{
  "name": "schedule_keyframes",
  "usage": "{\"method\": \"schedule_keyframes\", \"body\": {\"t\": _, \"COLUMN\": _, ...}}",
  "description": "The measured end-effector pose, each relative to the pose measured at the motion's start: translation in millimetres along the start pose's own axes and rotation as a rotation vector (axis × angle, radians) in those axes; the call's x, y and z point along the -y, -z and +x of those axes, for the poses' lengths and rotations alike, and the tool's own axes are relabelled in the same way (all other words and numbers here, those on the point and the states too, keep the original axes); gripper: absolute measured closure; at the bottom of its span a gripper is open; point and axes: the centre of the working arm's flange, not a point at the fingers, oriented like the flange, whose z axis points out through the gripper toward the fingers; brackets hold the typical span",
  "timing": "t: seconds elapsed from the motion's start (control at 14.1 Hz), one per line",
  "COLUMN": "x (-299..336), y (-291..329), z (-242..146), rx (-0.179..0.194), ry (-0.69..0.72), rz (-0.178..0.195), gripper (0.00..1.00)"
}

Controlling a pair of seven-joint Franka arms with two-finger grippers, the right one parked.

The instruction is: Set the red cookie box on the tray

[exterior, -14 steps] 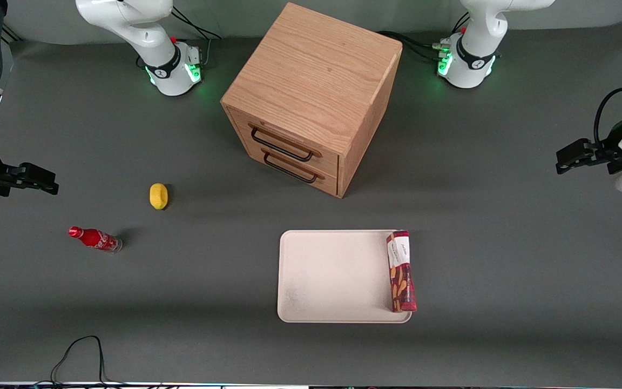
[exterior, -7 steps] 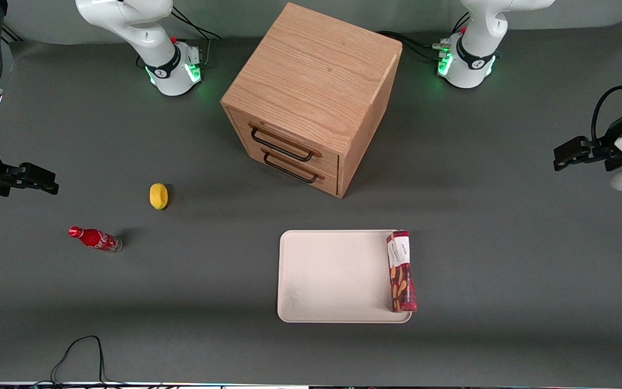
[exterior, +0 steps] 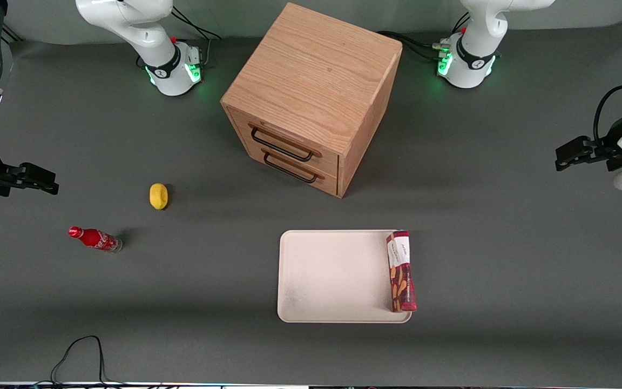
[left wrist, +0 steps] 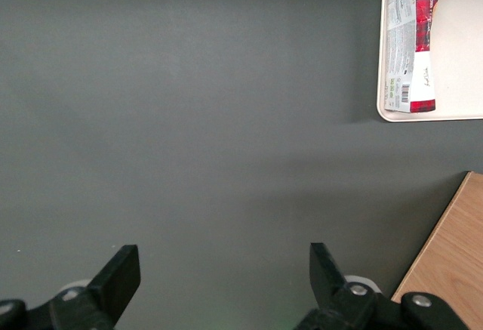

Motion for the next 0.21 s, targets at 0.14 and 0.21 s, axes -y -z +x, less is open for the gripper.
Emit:
{"method": "schedule_keyframes", "body": {"t": 0.14, "x": -1.5, "y": 0.0, "z": 0.0, "rx": 0.0, "ry": -0.003, "rz": 0.0, "gripper": 0.0}}
{"method": "schedule_keyframes", "body": {"t": 0.21, "x": -1.7, "y": 0.0, "z": 0.0, "rx": 0.0, "ry": -0.003, "rz": 0.0, "gripper": 0.0}}
